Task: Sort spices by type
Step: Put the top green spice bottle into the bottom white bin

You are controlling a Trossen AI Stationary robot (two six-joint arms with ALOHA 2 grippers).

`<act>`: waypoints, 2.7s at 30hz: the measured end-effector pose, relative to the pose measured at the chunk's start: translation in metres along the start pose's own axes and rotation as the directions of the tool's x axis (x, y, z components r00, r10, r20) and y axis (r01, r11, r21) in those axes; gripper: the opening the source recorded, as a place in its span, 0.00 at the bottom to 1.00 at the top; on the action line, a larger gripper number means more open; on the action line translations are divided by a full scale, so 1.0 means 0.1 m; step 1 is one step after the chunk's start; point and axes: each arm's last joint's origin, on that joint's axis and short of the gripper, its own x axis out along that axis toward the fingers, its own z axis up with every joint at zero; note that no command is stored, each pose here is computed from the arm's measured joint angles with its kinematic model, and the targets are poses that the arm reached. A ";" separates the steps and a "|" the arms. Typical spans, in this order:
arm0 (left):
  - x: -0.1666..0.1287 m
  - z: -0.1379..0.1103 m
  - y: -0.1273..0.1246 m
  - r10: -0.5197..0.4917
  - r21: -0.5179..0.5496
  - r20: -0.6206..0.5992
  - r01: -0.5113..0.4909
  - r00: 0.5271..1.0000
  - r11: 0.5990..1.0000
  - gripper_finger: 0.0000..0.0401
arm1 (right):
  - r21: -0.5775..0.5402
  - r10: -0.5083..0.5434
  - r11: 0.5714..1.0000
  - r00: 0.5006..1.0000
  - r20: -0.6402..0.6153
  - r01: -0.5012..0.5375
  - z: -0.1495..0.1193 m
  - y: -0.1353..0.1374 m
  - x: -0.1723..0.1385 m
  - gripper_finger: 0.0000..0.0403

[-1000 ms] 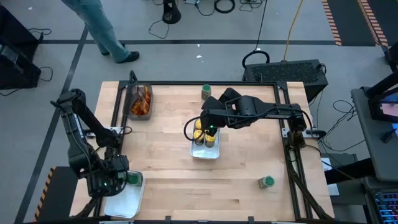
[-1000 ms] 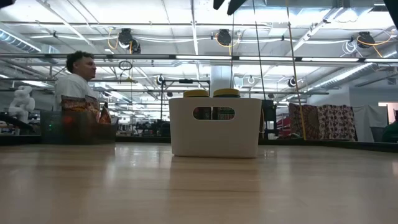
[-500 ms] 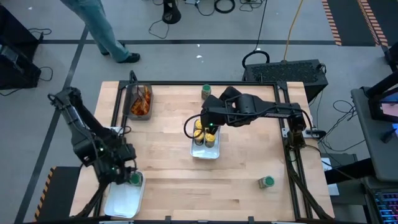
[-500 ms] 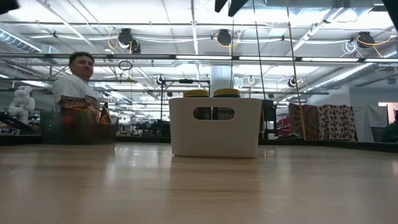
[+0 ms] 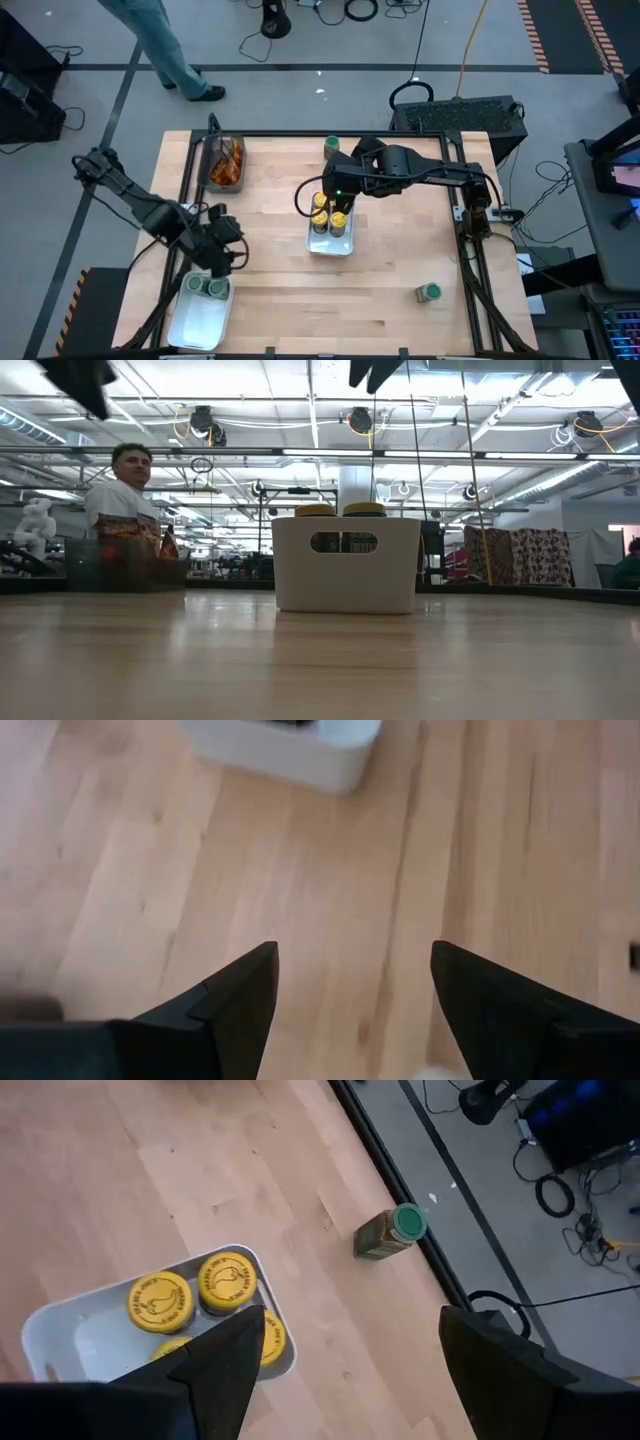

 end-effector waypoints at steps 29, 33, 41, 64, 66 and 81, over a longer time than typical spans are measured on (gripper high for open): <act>0.31 0.89 1.04 0.134 -0.461 0.320 0.030 0.938 0.887 0.66 | -0.254 0.308 0.907 0.941 -0.140 -0.335 0.19 -1.26 0.49 0.70; 0.38 0.97 1.13 0.101 -0.475 0.338 0.076 0.936 0.877 0.66 | -0.199 0.344 0.909 0.928 -0.142 -0.367 0.19 -1.44 0.56 0.70; 0.46 1.07 1.58 0.149 -0.447 0.370 0.036 0.917 0.894 0.66 | -0.148 0.352 0.916 0.924 -0.146 -0.372 0.17 -1.54 0.59 0.70; 1.22 1.46 2.70 0.097 -0.269 0.347 0.000 0.933 0.963 0.66 | 0.060 0.288 0.957 0.951 -0.114 -0.283 0.14 -2.05 0.74 0.70; 1.31 1.51 2.77 0.100 -0.261 0.334 -0.010 0.937 0.965 0.66 | 0.052 0.290 0.957 0.950 -0.114 -0.286 0.14 -2.04 0.74 0.70; 1.78 1.85 3.02 0.162 -0.379 0.307 -0.035 0.938 0.925 0.66 | 0.085 0.249 0.966 0.967 -0.058 -0.243 0.04 -2.29 0.50 0.70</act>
